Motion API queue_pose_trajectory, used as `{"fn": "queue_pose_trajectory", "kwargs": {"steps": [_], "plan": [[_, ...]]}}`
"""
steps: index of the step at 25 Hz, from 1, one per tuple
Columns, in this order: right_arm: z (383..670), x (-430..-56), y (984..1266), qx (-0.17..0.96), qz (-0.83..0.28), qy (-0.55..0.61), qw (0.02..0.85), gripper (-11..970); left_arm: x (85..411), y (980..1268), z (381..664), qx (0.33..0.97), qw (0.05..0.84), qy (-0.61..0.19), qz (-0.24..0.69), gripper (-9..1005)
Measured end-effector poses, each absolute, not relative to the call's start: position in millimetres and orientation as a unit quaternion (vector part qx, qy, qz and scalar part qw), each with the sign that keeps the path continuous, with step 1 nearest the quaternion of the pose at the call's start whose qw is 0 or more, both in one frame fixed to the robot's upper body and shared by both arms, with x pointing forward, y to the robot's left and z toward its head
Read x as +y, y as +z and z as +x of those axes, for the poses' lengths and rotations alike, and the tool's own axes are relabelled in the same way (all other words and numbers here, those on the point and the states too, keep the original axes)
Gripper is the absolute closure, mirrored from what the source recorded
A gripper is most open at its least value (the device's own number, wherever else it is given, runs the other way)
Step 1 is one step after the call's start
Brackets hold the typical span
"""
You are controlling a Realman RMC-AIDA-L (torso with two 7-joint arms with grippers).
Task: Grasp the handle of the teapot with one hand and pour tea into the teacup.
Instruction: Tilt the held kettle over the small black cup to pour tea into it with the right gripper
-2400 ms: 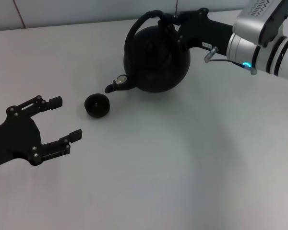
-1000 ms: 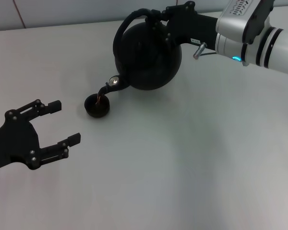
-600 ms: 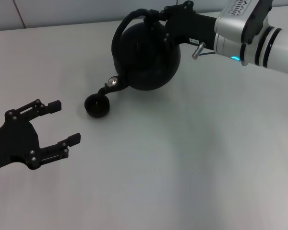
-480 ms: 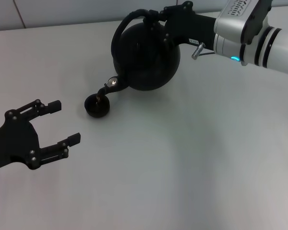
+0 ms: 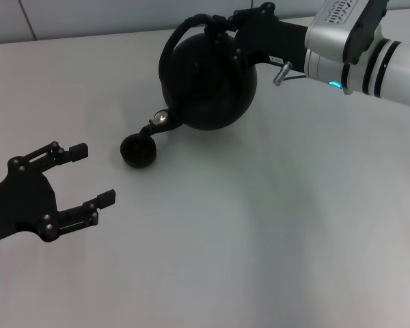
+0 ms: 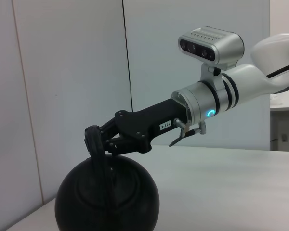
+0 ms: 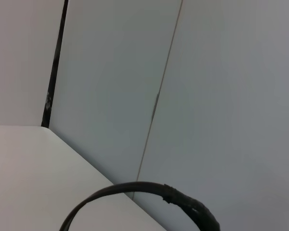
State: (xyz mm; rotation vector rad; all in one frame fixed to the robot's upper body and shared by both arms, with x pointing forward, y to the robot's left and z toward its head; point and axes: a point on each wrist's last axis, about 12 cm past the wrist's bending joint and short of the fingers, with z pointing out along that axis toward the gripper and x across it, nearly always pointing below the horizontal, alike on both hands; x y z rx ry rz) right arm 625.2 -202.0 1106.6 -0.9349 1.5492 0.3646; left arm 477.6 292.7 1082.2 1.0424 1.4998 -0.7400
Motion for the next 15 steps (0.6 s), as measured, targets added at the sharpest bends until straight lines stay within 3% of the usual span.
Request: {"fn": "queue_pose_trajectory", "kwargs": {"steps": [15], "plan": [[624.8, -202.0, 1103.9, 0.672, -0.411, 0.149, 0.597, 820, 289.0, 1079.9, 478.0, 0.637, 0.544, -0.312, 0.449, 194]]}}
